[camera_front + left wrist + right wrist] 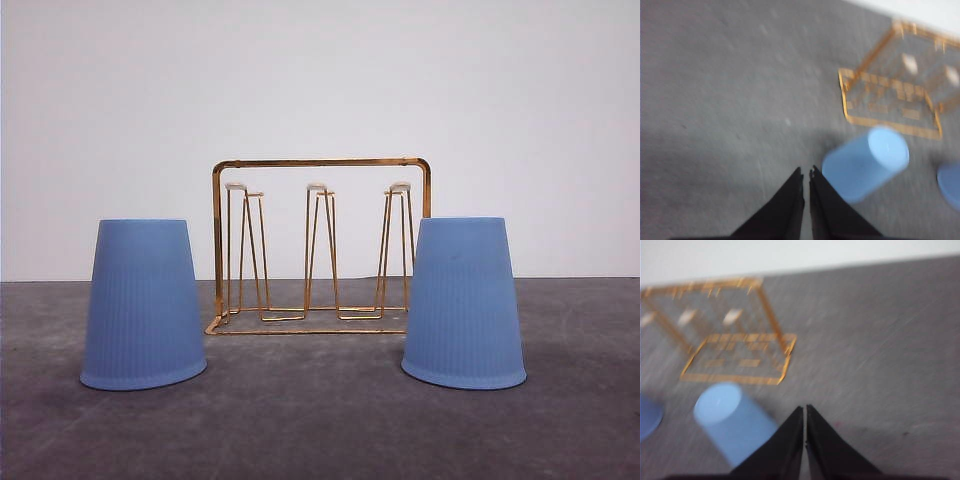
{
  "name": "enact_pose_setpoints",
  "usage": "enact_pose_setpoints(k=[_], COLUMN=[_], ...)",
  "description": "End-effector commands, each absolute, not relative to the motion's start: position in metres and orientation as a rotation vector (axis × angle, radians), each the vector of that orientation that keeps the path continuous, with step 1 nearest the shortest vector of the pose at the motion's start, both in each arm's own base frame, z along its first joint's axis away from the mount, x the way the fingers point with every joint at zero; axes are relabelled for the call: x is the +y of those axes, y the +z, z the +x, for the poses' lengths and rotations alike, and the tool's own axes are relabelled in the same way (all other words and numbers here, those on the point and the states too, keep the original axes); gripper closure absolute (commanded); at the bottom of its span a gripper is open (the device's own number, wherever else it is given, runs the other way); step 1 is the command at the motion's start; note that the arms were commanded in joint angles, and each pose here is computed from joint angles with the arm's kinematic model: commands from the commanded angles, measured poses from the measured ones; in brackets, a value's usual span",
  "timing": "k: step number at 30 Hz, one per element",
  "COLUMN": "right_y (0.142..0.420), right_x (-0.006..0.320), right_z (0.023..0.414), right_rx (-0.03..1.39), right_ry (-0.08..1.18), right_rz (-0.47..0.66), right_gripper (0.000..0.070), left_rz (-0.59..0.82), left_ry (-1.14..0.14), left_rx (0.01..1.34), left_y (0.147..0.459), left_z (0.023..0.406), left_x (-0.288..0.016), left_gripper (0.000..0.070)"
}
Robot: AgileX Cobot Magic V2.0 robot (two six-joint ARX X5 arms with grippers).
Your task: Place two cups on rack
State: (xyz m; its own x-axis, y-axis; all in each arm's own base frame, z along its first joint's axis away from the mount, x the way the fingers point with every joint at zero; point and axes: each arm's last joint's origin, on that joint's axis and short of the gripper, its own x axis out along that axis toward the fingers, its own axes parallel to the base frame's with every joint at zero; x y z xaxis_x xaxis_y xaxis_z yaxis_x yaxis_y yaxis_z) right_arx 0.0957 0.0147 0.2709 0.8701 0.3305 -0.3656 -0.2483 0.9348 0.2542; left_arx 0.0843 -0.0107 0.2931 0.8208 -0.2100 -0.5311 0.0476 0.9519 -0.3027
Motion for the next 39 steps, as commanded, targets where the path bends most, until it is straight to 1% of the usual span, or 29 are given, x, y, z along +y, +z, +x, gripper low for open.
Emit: enact_pose_setpoints(k=[1, 4, 6, 9, 13, 14, 15, 16, 18, 19, 20, 21, 27, 31, 36, 39], right_y=[0.273, 0.268, 0.267, 0.267, 0.268, 0.268, 0.268, 0.268, 0.268, 0.268, 0.268, 0.268, 0.268, 0.268, 0.269, 0.269], right_x=[0.017, 0.02, 0.023, 0.029, 0.035, 0.035, 0.036, 0.036, 0.036, 0.036, 0.036, 0.036, 0.036, 0.036, 0.036, 0.036], right_z=[0.101, 0.111, 0.113, 0.115, 0.114, 0.114, 0.114, 0.114, 0.114, 0.114, 0.114, 0.114, 0.114, 0.114, 0.114, 0.114], right_rx=[0.423, 0.469, 0.476, 0.461, 0.427, 0.422, 0.417, 0.415, 0.414, 0.413, 0.413, 0.413, 0.414, 0.414, 0.409, 0.405], right_ry=[0.365, 0.42, 0.443, 0.482, 0.543, 0.547, 0.548, 0.548, 0.548, 0.548, 0.548, 0.548, 0.547, 0.548, 0.547, 0.548], right_rz=[0.139, 0.082, 0.048, -0.005, -0.096, -0.119, -0.138, -0.147, -0.15, -0.15, -0.15, -0.149, -0.148, -0.148, -0.147, -0.148], right_gripper=[0.0693, 0.0693, 0.0693, 0.0693, 0.0691, 0.0671, 0.0633, 0.0526, 0.0318, 0.0265, 0.024, 0.024, 0.024, 0.024, 0.024, 0.024], left_rz=[-0.18, -0.107, -0.039, 0.147, 0.364, 0.399, 0.423, 0.424, 0.39, 0.354, 0.32, 0.289, 0.142, 0.061, 0.023, 0.031], left_ry=[-0.219, -0.308, -0.362, -0.483, -0.583, -0.606, -0.624, -0.63, -0.629, -0.626, -0.628, -0.633, -0.635, -0.621, -0.623, -0.631], left_rx=[0.597, 0.629, 0.628, 0.595, 0.556, 0.544, 0.533, 0.522, 0.509, 0.507, 0.505, 0.503, 0.528, 0.576, 0.621, 0.655], left_y=[0.298, 0.296, 0.295, 0.295, 0.294, 0.294, 0.294, 0.295, 0.297, 0.298, 0.299, 0.299, 0.3, 0.295, 0.281, 0.267], left_z=[0.088, 0.096, 0.099, 0.1, 0.1, 0.099, 0.099, 0.099, 0.1, 0.1, 0.1, 0.101, 0.115, 0.135, 0.168, 0.188], left_x=[-0.012, -0.016, -0.021, -0.031, -0.04, -0.042, -0.043, -0.044, -0.046, -0.046, -0.047, -0.047, -0.055, -0.066, -0.084, -0.096], left_gripper=[0.0697, 0.0697, 0.0697, 0.0697, 0.0695, 0.0677, 0.0644, 0.0554, 0.0343, 0.0259, 0.0205, 0.0176, 0.0167, 0.0107, 0.0102, 0.0102])
